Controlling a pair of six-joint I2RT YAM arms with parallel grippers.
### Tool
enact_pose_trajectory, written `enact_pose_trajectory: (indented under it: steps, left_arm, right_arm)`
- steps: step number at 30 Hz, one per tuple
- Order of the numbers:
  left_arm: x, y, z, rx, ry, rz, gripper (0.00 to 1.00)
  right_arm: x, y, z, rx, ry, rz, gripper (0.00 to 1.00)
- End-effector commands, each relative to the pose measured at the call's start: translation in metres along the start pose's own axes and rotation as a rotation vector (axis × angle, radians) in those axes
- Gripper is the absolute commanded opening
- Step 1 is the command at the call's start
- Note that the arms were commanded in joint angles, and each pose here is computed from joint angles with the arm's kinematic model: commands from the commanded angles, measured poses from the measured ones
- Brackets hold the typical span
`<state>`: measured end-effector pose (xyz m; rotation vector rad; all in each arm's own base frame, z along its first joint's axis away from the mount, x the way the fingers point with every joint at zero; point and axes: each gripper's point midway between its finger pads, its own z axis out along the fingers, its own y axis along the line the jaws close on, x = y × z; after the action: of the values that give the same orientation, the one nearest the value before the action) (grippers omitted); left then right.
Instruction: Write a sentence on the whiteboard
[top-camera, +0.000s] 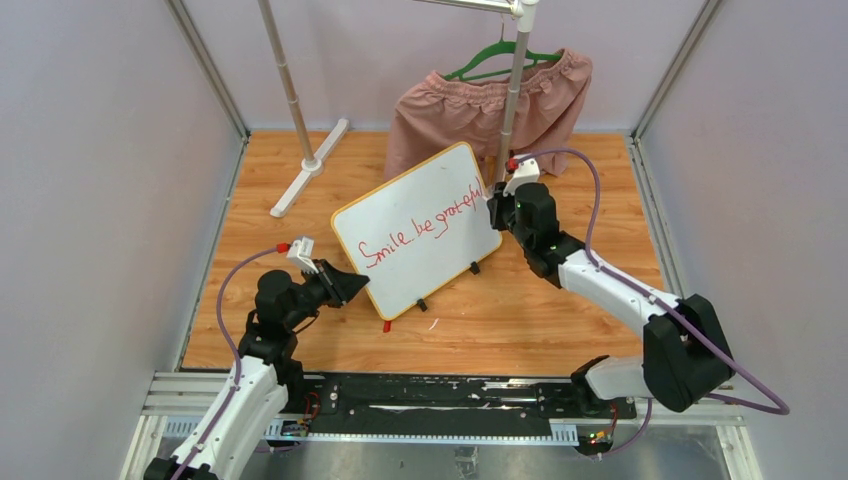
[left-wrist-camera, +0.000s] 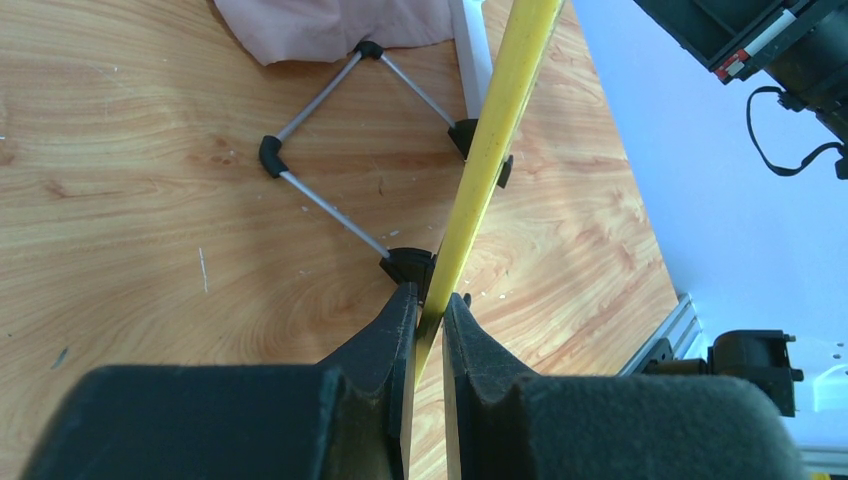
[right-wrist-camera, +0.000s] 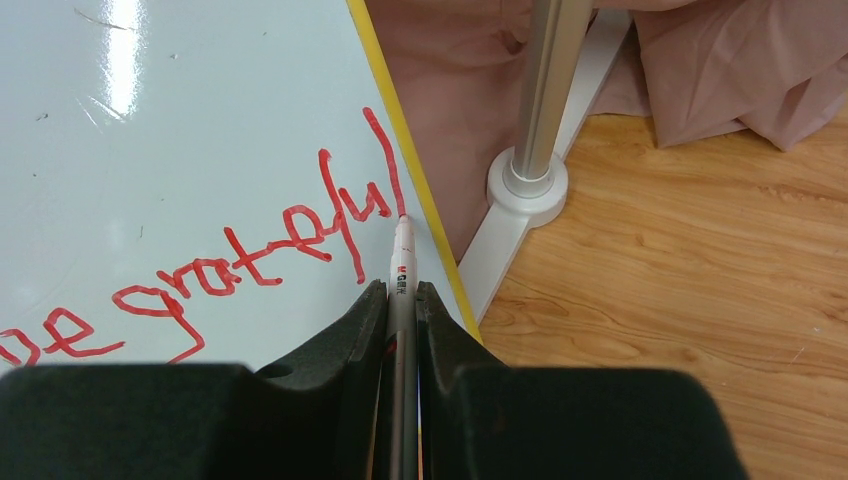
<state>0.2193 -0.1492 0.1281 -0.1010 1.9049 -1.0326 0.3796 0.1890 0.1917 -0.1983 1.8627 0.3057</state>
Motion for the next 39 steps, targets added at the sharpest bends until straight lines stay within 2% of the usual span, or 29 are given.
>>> enact_pose_trajectory:
  steps: [1,16,39]
  left_arm:
    - [0.002,-0.001,-0.001,-0.011,0.017,-0.002,0.0]
    - [0.002,-0.001,-0.001,-0.013,0.018,-0.002,0.0]
    - [0.001,0.0,-0.002,-0.021,0.017,-0.001,0.0]
  right_arm:
    - [0.008,-0.003,-0.004,-0.001,0.021,0.013,0.0]
    - [0.024,0.0,-0.009,0.001,0.062,-0.005,0.0]
    - [0.02,-0.008,-0.012,0.042,0.055,-0.016,0.0]
